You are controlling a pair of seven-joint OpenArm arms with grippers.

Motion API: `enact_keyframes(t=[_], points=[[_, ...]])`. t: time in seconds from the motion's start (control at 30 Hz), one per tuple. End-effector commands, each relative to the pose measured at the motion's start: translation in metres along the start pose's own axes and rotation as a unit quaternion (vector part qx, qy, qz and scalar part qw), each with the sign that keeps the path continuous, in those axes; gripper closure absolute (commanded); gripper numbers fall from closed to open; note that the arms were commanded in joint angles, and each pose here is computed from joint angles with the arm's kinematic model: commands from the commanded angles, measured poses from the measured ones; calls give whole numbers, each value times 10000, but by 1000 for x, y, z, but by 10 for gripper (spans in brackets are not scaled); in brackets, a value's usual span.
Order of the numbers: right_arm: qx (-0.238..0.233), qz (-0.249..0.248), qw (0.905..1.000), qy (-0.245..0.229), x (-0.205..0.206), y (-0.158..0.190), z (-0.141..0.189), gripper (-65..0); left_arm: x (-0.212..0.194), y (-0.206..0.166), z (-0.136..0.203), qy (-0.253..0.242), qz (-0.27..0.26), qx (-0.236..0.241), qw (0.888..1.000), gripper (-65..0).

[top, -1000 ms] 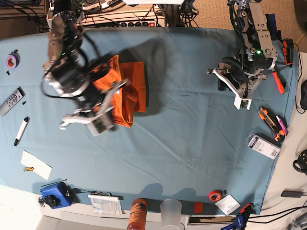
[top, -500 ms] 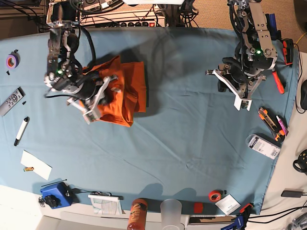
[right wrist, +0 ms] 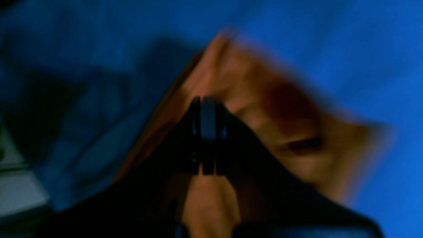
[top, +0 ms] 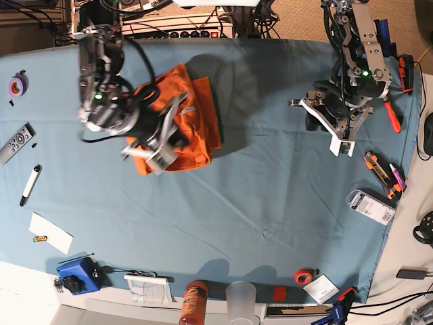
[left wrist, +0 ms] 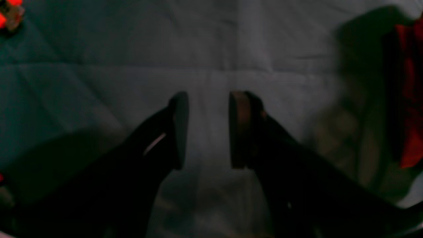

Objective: Layout the t-shirt on the table in an organized manner, then fold the t-shirt properly
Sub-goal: 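Press and fold the bundle's edge with the right gripper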

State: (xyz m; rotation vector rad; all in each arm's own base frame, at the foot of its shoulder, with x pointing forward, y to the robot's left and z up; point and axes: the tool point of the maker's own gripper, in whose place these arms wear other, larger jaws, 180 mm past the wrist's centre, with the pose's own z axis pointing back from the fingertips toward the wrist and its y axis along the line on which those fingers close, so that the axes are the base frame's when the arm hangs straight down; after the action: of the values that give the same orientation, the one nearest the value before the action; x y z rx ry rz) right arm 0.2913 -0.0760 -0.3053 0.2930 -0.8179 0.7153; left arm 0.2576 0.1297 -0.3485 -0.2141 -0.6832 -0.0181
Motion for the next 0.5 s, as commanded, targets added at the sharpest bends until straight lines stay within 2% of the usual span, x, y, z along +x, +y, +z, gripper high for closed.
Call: enact_keyframes(t=[0.0,0.07,0.2,0.37,0.47], points=[[-150,65,9994,-297,16,-8,11,0,11,-4,4,-231,-26,-91,9997,-193],[-450,-14,9984,-355,18,-26,22,0,12,-8,4,-256,-49,-210,9994,-193],[-923,-291,9952,-112,-6,-58,42,0,15,-24,6,-335,-135,-647,9972,-193],[-611,-570,9964,118,-43,-58,38,0,24,-62,15,-647,-254,-1668,9835,-193],[-478,-1036,9931,274,-71,-64,21,0,24,-88,18,-712,-515,-2150,9726,-194]])
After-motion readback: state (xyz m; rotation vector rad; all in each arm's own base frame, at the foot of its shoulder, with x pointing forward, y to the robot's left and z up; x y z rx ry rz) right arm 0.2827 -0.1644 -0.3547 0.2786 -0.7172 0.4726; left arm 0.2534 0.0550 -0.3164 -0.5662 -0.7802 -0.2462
